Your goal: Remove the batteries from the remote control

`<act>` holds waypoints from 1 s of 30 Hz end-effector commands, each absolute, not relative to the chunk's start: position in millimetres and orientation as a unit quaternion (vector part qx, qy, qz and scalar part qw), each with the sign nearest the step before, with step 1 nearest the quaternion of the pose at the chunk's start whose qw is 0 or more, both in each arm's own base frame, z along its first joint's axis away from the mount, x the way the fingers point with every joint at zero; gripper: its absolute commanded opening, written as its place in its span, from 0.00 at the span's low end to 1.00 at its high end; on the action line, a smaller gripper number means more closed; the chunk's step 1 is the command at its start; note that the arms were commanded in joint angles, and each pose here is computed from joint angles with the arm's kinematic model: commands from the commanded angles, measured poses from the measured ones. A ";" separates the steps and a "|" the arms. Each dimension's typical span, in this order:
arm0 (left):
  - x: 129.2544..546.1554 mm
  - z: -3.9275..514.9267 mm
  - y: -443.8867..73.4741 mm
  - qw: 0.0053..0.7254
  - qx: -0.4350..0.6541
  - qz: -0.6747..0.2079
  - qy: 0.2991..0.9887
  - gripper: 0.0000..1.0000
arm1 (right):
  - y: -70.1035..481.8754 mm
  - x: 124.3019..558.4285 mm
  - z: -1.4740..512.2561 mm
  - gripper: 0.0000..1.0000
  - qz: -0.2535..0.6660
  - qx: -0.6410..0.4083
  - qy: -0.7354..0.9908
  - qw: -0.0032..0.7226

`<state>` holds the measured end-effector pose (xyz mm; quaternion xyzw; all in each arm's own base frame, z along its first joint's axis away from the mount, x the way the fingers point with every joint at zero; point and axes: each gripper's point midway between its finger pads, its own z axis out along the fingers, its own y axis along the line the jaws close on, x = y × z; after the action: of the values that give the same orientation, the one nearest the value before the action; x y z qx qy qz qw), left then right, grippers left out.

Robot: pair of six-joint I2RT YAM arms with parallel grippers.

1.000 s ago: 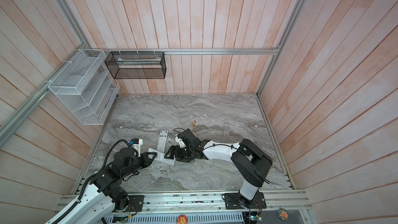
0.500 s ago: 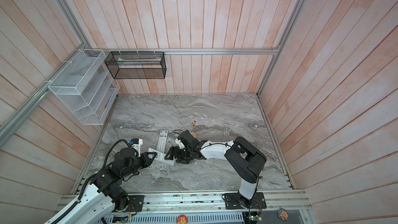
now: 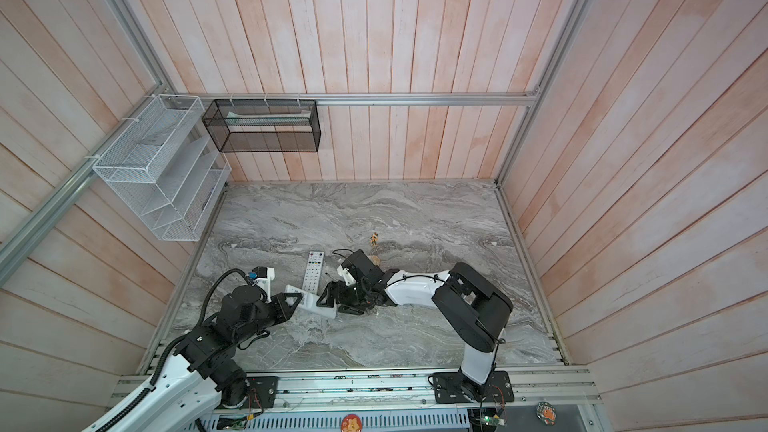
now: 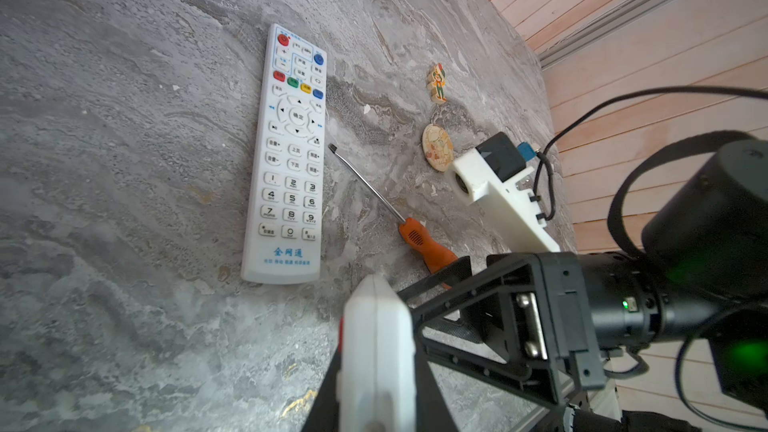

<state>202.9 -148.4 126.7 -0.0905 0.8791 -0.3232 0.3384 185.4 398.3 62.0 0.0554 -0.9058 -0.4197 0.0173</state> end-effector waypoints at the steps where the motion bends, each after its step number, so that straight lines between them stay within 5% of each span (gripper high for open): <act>1: 200.2 132.3 -155.8 0.337 -0.074 -0.333 0.878 0.00 | 389.4 187.2 34.0 0.82 -0.357 0.055 -0.932 0.016; 22: 205.0 149.7 -150.4 0.378 -0.055 -0.240 0.893 0.00 | 310.1 179.3 37.7 0.83 -0.154 0.087 -0.983 -0.042; 30: 206.5 155.6 -163.4 0.385 -0.039 -0.224 0.895 0.00 | 282.8 170.1 57.6 0.84 -0.161 0.075 -0.983 -0.057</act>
<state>198.9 -168.7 144.1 -0.0331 0.9004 -0.2446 0.3582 179.1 323.0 77.7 0.0870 -0.9647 -0.2378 -0.0726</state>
